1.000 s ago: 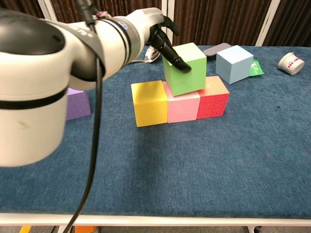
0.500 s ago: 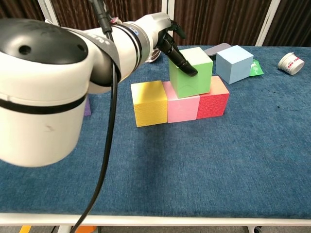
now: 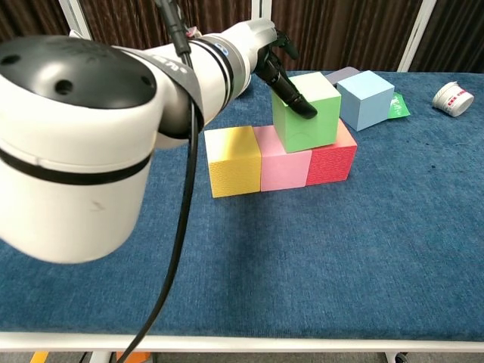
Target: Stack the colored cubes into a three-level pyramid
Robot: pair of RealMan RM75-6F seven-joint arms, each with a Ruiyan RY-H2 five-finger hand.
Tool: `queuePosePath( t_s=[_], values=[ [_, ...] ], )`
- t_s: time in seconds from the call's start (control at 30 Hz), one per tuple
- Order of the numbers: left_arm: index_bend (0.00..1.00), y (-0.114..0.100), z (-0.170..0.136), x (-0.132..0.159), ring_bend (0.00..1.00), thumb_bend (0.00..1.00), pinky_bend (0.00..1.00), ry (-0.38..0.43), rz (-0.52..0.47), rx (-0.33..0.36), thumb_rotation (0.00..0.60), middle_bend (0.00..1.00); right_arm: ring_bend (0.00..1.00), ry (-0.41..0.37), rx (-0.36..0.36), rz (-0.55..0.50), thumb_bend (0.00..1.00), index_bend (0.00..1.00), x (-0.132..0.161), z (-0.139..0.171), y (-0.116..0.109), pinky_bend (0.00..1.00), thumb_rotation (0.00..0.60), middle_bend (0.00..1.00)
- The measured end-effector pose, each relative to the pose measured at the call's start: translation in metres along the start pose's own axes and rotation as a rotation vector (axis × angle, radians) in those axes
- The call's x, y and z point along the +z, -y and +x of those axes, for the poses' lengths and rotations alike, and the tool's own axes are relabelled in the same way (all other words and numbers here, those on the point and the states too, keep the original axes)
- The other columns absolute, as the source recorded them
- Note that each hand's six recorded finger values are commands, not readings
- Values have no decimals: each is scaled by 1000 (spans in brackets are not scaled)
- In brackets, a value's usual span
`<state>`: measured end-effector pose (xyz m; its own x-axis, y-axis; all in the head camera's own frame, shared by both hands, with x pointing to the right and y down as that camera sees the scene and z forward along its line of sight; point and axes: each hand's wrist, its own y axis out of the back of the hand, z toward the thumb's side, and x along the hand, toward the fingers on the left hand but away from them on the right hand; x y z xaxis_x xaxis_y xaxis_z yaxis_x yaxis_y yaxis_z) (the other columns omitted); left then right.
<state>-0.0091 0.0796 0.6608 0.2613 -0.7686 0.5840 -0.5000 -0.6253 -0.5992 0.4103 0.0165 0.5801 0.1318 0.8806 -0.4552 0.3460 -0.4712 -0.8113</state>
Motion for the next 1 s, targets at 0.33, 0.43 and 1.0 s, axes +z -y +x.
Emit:
queuePosePath(
  t_s=[0.33, 0.43, 1.0],
  values=[
    [152, 2, 3, 2, 173, 175, 107, 22, 26, 6, 600, 477, 0, 18, 4, -9, 64, 0, -10, -1, 1, 0, 600, 30],
    [124, 1, 3, 2, 173, 169, 106, 30, 17, 2, 600, 420, 0, 19, 3, -11, 64, 0, -11, 0, 1, 0, 600, 28],
    [87, 1, -4, 1, 173, 154, 103, 46, -5, 1, 600, 306, 0, 21, 10, -7, 64, 0, -10, 0, 2, 0, 600, 24]
  ],
)
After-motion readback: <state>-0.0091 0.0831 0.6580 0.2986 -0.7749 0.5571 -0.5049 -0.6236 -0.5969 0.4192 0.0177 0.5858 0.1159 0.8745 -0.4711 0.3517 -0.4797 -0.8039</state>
